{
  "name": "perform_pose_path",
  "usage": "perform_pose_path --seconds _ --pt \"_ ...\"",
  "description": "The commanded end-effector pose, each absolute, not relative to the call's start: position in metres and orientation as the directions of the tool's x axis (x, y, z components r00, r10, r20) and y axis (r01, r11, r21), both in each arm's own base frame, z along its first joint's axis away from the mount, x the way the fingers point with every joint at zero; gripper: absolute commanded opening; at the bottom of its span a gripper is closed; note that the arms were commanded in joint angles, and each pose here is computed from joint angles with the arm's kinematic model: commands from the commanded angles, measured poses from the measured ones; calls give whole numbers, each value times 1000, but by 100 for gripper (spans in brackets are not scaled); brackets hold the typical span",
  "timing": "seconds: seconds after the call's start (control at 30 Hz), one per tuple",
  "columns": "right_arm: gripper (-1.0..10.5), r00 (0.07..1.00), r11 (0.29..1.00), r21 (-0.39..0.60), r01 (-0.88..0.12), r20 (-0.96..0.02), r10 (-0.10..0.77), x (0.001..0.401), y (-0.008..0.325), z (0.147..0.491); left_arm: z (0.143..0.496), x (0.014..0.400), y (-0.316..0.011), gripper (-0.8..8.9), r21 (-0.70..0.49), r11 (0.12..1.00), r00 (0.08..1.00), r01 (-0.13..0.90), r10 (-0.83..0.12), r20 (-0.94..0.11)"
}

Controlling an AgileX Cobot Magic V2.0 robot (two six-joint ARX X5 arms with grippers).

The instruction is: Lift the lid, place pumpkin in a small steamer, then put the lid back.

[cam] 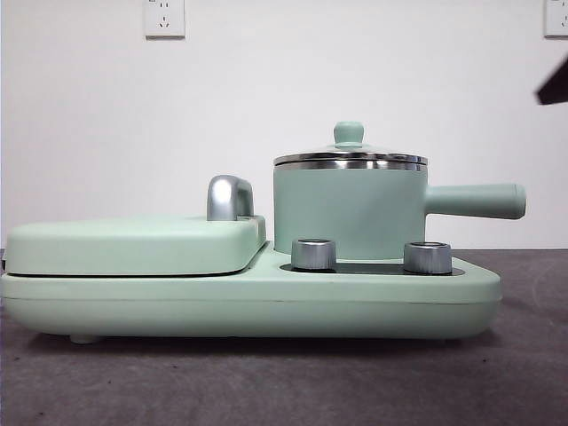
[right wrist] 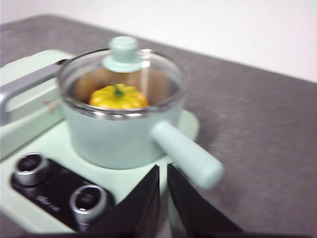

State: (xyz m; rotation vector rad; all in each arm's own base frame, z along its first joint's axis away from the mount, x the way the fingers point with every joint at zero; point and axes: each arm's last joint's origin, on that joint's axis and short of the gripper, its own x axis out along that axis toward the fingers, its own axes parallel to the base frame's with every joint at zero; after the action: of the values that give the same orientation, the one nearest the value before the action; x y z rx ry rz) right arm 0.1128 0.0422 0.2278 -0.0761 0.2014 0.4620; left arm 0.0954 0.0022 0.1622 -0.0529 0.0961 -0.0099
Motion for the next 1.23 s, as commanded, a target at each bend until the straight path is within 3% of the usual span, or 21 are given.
perform_pose_path --seconds 0.03,0.17,0.33,0.83,1.23 --pt "21 913 920 -46 -390 -152 379 105 34 216 157 97 2 7 -62 998 995 5 -12 -103" --pt "22 960 961 -57 -270 -93 264 97 22 198 157 97 2 7 -62 998 995 5 -12 -103" --pt "22 981 979 -61 -192 -26 191 91 14 183 157 97 2 7 -62 998 995 5 -11 -103" --pt "22 977 982 -37 -184 -114 178 96 9 155 157 97 2 7 -62 998 995 5 -11 -103" --pt "22 980 982 -42 -183 -88 179 96 9 158 157 97 2 7 -62 998 995 5 -11 -103"
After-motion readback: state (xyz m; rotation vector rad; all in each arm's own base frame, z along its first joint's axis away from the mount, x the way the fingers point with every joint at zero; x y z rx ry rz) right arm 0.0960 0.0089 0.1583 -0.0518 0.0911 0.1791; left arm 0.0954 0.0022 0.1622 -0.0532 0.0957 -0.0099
